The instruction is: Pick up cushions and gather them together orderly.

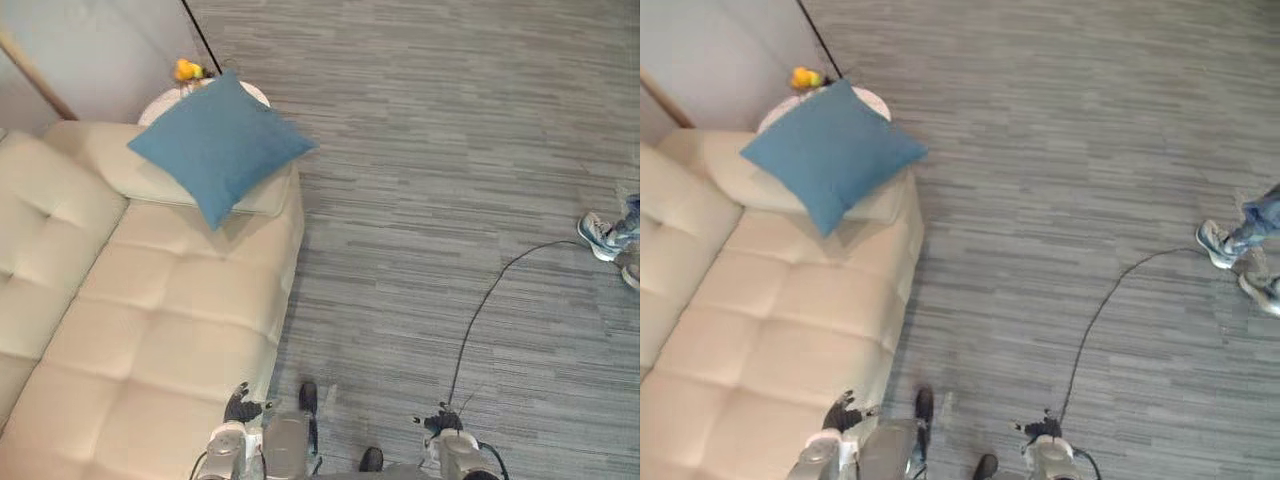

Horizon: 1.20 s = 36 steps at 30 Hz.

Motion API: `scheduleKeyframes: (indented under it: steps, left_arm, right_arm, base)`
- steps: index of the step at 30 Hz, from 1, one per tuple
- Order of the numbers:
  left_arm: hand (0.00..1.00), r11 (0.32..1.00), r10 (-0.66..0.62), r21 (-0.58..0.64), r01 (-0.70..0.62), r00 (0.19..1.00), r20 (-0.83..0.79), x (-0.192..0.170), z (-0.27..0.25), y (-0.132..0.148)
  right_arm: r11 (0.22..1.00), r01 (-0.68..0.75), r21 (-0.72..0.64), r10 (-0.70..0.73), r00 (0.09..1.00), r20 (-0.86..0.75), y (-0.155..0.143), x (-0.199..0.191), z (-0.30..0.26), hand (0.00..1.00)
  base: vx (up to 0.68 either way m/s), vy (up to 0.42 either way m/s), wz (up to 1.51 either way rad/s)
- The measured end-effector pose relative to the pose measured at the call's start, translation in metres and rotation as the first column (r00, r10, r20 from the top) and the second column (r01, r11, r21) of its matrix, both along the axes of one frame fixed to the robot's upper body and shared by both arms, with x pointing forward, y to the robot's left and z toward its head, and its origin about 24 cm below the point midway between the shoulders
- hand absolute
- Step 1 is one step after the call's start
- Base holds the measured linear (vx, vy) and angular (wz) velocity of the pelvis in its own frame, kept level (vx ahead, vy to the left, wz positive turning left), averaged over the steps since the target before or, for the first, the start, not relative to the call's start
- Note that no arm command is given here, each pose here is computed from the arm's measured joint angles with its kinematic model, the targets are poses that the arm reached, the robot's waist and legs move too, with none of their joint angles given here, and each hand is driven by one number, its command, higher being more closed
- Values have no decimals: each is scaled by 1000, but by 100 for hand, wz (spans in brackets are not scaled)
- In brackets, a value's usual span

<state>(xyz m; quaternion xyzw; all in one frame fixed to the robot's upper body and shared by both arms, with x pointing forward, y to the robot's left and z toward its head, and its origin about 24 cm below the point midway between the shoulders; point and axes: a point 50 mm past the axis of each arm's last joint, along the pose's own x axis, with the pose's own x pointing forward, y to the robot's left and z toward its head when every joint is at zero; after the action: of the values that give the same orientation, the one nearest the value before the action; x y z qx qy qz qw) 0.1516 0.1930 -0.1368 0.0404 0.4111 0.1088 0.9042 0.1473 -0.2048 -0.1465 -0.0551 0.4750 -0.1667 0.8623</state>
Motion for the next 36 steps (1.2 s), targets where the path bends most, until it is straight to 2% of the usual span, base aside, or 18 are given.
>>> scheduleKeyframes:
  steps: [4,8,13,16,19,27,31,36]
  left_arm:
    - [0,1000,24,-2,-24,999,-31,-11,-4,5]
    - [0,999,-24,34,27,996,-86,-20,-7,14]
    - [0,999,-20,44,25,995,-98,-24,-8,13]
    - [0,998,-18,62,26,993,-121,-30,-10,19]
    - [0,1000,-13,13,15,991,-134,-34,-15,2]
    - [0,1000,-2,24,4,997,-73,-20,-7,7]
    - [0,999,-9,34,12,998,-67,-18,-6,10]
    - [0,999,13,49,-10,997,-74,-20,-6,19]
  right_arm:
    - [1000,-28,-4,28,1000,2,1,0,0,0]
    - [1000,-13,2,13,998,-64,-1,-26,-8,0]
    - [1000,-23,-19,22,999,-27,-7,-12,-3,0]
    - [1000,-19,-21,18,999,-27,-8,-17,-3,0]
    - [997,-27,-68,26,1000,-15,-25,-12,2,0]
    - [999,-15,-43,13,999,-30,-17,-12,-1,0]
    - [999,5,-50,-6,1000,-29,-20,-12,0,0]
    - [1000,-3,-14,3,1000,-11,-6,-6,-1,0]
  base:
    - [410,106,-15]
    - [426,18,33]
    - [391,-136,44]
    - [472,-347,58]
    - [421,-338,60]
    - [341,-198,56]
    - [353,24,48]
    - [432,89,36]
